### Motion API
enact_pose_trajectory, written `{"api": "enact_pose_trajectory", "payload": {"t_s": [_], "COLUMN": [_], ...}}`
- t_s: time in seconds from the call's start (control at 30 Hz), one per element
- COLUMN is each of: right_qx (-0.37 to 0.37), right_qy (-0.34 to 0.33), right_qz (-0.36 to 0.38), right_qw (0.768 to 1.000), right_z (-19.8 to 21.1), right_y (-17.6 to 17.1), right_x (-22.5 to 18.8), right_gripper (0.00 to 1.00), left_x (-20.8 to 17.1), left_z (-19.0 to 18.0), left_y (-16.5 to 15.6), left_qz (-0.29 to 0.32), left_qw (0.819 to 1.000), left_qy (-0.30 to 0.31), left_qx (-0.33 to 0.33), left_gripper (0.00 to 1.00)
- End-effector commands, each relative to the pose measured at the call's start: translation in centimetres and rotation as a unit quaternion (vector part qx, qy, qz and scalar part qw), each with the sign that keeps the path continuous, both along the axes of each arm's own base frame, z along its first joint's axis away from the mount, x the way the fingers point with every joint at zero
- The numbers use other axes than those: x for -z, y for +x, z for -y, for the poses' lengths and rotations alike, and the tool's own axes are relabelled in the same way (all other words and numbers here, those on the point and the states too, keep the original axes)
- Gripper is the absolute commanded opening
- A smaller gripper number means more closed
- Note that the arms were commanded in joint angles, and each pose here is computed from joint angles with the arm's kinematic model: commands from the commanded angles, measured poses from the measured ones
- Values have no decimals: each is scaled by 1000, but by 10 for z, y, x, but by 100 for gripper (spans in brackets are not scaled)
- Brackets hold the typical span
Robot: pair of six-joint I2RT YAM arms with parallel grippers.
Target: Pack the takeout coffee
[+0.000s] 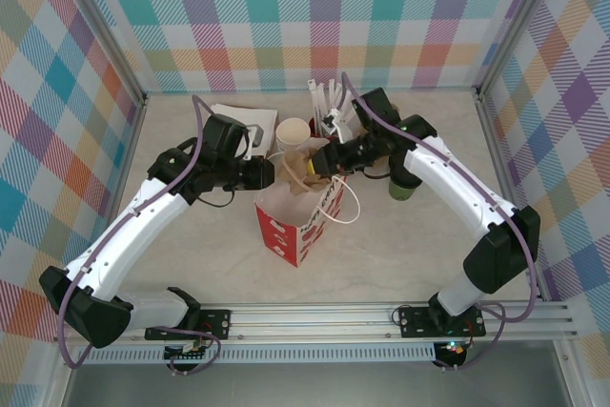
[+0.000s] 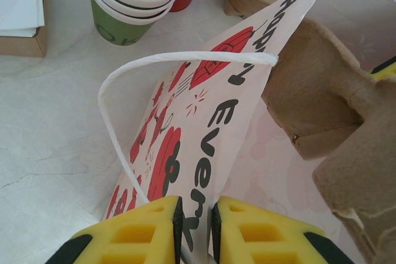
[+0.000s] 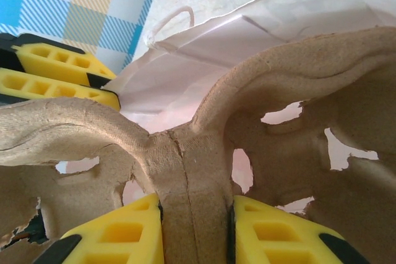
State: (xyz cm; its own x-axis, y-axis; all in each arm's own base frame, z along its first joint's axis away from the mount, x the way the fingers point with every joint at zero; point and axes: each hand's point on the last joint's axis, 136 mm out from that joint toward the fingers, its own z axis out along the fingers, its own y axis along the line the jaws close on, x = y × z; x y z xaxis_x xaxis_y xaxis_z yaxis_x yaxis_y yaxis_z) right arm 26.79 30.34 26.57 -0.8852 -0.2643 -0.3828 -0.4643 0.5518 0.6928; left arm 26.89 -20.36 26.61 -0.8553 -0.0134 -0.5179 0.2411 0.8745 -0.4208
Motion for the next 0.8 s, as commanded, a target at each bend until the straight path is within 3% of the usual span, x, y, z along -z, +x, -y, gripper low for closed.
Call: {"api": "enact_pose_trajectory", "payload": {"t_s": [0.0,0.77], "right_qx": [2,-49], "right_qy": [-51,-185], "right_qz": [13,85], "right_qw": [999,978], "right_z": [9,8], "right_y": [0,-11], "right_x": [11,31], "right_gripper": [26,27], "left_x": [-6,-12], "left_z": [1,7], "left_y": [-2,-1], "left_qz": [5,5], "left_qw": [1000,999], "left_qy": [-17,-32], "left_qx": [2,6], "left_gripper": [20,15]}}
